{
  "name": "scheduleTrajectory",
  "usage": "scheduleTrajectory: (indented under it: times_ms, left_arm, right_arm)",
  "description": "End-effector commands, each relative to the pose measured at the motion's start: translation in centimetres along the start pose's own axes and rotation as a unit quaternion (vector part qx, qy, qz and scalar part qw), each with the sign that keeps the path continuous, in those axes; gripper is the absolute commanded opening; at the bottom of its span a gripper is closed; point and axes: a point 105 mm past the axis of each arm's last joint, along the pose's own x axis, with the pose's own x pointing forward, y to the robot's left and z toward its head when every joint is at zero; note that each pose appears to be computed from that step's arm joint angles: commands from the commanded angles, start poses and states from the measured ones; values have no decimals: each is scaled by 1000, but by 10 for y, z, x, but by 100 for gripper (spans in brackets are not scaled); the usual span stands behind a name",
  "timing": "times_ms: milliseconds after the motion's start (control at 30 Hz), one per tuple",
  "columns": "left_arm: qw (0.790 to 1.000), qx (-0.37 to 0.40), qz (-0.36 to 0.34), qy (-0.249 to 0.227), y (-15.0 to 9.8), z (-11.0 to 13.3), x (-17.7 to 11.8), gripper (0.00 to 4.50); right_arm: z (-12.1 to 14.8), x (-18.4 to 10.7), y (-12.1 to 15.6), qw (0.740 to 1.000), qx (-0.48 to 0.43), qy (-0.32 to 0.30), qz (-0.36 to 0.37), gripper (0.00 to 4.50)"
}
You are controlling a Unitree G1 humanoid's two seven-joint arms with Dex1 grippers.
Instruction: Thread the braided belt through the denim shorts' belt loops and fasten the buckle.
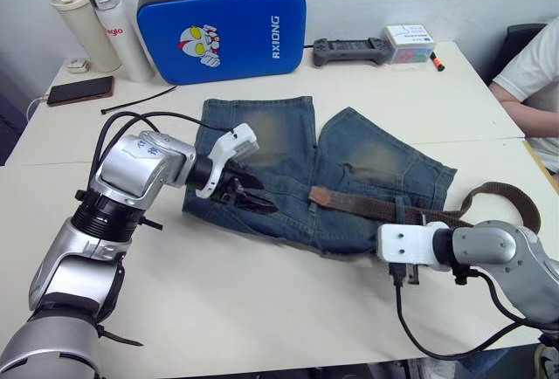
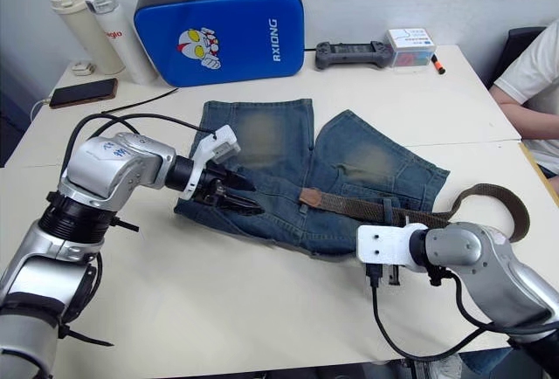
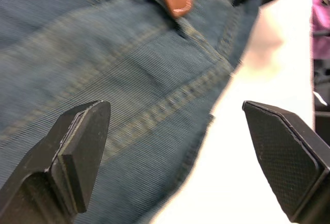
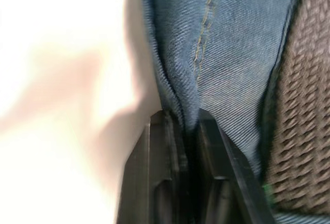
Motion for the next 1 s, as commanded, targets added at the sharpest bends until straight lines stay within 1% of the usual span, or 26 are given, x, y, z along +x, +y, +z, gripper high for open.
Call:
scheduleTrajectory:
  times_ms: [33, 67, 133, 167, 233, 300, 367, 433, 533, 633, 700, 733, 867, 900, 967, 1000]
  left_arm:
    - [999, 32, -41, 6, -19, 1, -1, 450]
    - [998, 36, -46, 10, -21, -1, 0, 450]
    - [998, 39, -52, 15, -23, -3, 2, 450]
    - [998, 39, -53, 15, -23, -3, 3, 450]
    - [997, 45, -54, 21, -22, -5, 6, 450]
    - [997, 47, -53, 25, -20, -5, 9, 450]
    - [997, 52, -55, 26, -19, -4, 12, 450]
    - [996, 58, -56, 28, -19, -3, 14, 450]
    - [996, 60, -55, 29, -18, -1, 18, 450]
    - [996, 63, -55, 28, -17, -1, 21, 450]
    - [996, 64, -56, 29, -17, -1, 22, 450]
    - [996, 65, -57, 29, -17, 0, 23, 450]
    - [996, 65, -59, 28, -15, 1, 24, 450]
    - [996, 66, -60, 28, -14, 2, 25, 450]
    - [995, 69, -60, 27, -12, 4, 26, 450]
    - [995, 73, -58, 18, -11, 8, 26, 450]
  right_arm:
    - [-25, -16, -4, 997, -66, 26, 4, 8]
    - [-35, -19, -8, 996, -82, 34, -1, 8]
    - [-46, -22, -19, 993, -117, 25, -20, 8]
    - [-49, -22, -23, 991, -129, 17, -26, 8]
    - [-58, -20, -34, 983, -181, 14, -35, 8]
    - [-63, -19, -42, 978, -204, 9, -39, 8]
    - [-73, -15, -53, 973, -228, 20, -41, 8]
    - [-78, -12, -60, 970, -239, 25, -38, 8]
    - [-79, -11, -67, 970, -238, 17, -50, 8]
    - [-75, -19, -69, 974, -218, -5, -66, 8]
    - [-71, -26, -70, 975, -210, -13, -74, 91]
    - [-68, -35, -71, 976, -204, -13, -79, 116]
    - [-52, -59, -77, 978, -177, -22, -106, 306]
    - [-45, -67, -81, 980, -157, -26, -119, 359]
    - [-34, -76, -86, 982, -120, -35, -138, 445]
    - [-31, -79, -90, 983, -53, -54, -169, 445]
